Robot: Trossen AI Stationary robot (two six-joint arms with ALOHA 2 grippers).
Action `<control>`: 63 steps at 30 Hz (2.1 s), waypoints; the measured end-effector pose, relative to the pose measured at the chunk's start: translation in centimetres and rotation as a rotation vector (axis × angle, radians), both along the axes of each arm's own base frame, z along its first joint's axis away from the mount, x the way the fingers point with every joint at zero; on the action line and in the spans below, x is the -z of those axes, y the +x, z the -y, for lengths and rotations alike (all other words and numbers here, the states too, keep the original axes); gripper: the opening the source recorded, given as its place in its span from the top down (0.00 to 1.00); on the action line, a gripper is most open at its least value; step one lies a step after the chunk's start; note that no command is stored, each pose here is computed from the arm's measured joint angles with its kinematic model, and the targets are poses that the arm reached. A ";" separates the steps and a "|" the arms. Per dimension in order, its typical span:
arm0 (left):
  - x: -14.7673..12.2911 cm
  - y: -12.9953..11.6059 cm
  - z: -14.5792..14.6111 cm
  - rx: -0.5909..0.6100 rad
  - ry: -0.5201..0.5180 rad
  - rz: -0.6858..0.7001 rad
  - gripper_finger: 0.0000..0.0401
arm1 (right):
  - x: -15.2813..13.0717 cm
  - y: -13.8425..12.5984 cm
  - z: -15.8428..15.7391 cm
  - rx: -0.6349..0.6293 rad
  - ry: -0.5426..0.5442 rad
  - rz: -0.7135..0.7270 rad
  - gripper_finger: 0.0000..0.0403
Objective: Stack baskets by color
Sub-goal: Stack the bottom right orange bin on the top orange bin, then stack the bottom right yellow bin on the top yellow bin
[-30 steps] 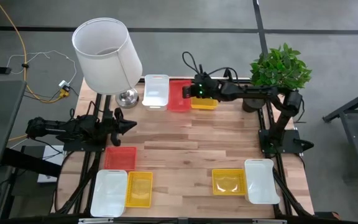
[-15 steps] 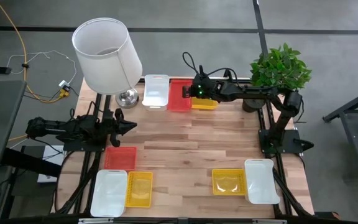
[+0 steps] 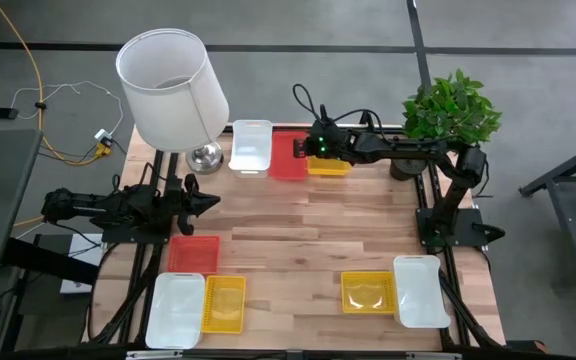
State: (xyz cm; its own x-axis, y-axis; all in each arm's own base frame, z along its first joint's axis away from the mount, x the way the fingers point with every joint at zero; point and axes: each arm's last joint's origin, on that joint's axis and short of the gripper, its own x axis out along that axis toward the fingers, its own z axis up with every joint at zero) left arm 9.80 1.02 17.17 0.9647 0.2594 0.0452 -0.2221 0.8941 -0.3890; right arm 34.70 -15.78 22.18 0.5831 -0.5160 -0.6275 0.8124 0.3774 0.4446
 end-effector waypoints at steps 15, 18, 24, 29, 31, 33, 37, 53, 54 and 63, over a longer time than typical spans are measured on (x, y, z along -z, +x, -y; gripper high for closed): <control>0.0 0.0 0.0 0.003 0.000 -0.001 1.00 | -1.5 -0.4 -0.7 -0.122 -0.156 -0.102 0.52; 0.2 0.0 0.0 0.003 -0.002 -0.017 1.00 | -2.7 -1.6 -1.7 -0.193 -0.203 -0.196 0.51; 0.2 0.0 0.2 0.055 -0.002 -0.025 1.00 | -4.4 -3.4 -7.0 -0.329 -0.305 -0.448 0.50; 0.1 0.1 0.2 0.065 -0.001 -0.012 1.00 | -4.6 -3.7 -12.1 -0.396 -0.398 -0.553 0.50; 0.1 0.0 0.2 0.066 -0.011 -0.010 1.00 | -4.4 -3.9 -14.0 -0.419 -0.437 -0.597 0.50; 0.1 0.0 0.2 0.067 -0.023 -0.007 1.00 | -4.2 -4.4 -15.4 -0.429 -0.470 -0.654 0.50; 0.1 0.1 0.2 0.068 -0.024 -0.008 1.00 | -3.7 -6.1 -17.1 -0.407 -0.454 -0.770 0.50; 0.1 0.0 0.2 0.066 0.000 -0.007 1.00 | 3.0 -8.6 -18.6 -0.572 -0.244 -0.562 0.55; 0.1 0.0 0.2 0.066 0.000 -0.006 1.00 | 3.1 -8.5 -18.9 -0.619 -0.229 -0.503 0.55; 0.0 0.0 0.2 0.064 0.002 -0.003 1.00 | -0.4 -7.6 -23.0 -0.968 -0.113 -0.148 0.60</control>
